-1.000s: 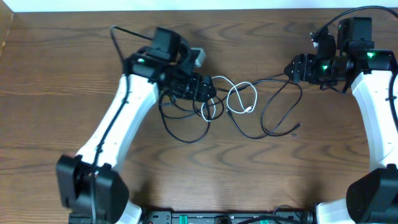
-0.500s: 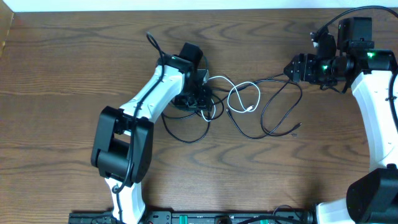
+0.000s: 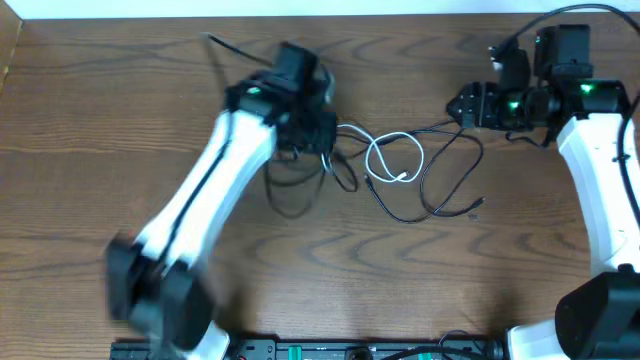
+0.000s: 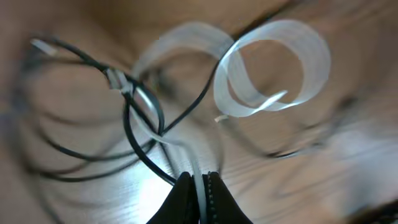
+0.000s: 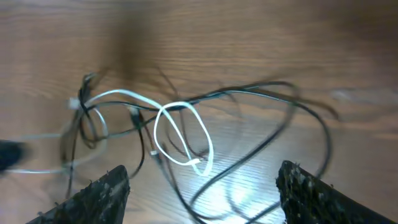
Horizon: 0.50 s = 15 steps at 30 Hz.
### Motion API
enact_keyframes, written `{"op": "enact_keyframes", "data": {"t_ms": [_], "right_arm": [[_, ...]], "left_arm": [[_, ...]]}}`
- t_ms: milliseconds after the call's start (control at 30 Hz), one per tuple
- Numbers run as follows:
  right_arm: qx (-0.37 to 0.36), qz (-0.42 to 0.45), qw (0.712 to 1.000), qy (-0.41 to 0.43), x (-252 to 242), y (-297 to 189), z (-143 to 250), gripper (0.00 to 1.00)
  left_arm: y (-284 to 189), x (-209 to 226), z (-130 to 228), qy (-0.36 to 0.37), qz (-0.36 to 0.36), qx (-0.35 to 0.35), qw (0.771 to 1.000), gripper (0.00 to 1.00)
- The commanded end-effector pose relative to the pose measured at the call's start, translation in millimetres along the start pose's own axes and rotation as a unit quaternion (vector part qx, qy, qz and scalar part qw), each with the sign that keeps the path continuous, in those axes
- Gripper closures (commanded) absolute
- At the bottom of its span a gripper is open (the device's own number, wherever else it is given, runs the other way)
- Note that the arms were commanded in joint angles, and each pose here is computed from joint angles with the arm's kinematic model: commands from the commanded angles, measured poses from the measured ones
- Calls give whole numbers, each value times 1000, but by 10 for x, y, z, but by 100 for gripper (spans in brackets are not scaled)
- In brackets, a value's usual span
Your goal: Untangle cables
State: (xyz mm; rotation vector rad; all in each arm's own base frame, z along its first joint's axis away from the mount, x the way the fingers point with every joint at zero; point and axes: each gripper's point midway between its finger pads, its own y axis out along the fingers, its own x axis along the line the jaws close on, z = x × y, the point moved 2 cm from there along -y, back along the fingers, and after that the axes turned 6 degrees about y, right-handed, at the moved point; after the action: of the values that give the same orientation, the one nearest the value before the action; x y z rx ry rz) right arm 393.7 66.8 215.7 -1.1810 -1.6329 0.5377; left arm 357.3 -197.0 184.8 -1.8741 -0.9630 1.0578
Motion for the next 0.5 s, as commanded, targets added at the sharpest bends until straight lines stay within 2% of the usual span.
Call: {"op": "enact_keyframes", "data": {"t_ms": [0, 167, 333, 467], "right_arm": [[6, -57, 998, -38, 341, 63, 17, 26], [6, -147, 986, -81, 819, 88, 52, 26], [21, -162, 983, -83, 1029, 139, 152, 26], [30, -166, 978, -119, 1198, 194, 266, 26]], "left_arm": [[-854, -317, -165, 27, 16, -114, 993, 93], [-1137, -457, -168, 38, 39, -152, 987, 93], [-1265, -501, -309, 44, 48, -193, 979, 92], [-1354, -493, -434, 19, 66, -221, 973, 93]]}}
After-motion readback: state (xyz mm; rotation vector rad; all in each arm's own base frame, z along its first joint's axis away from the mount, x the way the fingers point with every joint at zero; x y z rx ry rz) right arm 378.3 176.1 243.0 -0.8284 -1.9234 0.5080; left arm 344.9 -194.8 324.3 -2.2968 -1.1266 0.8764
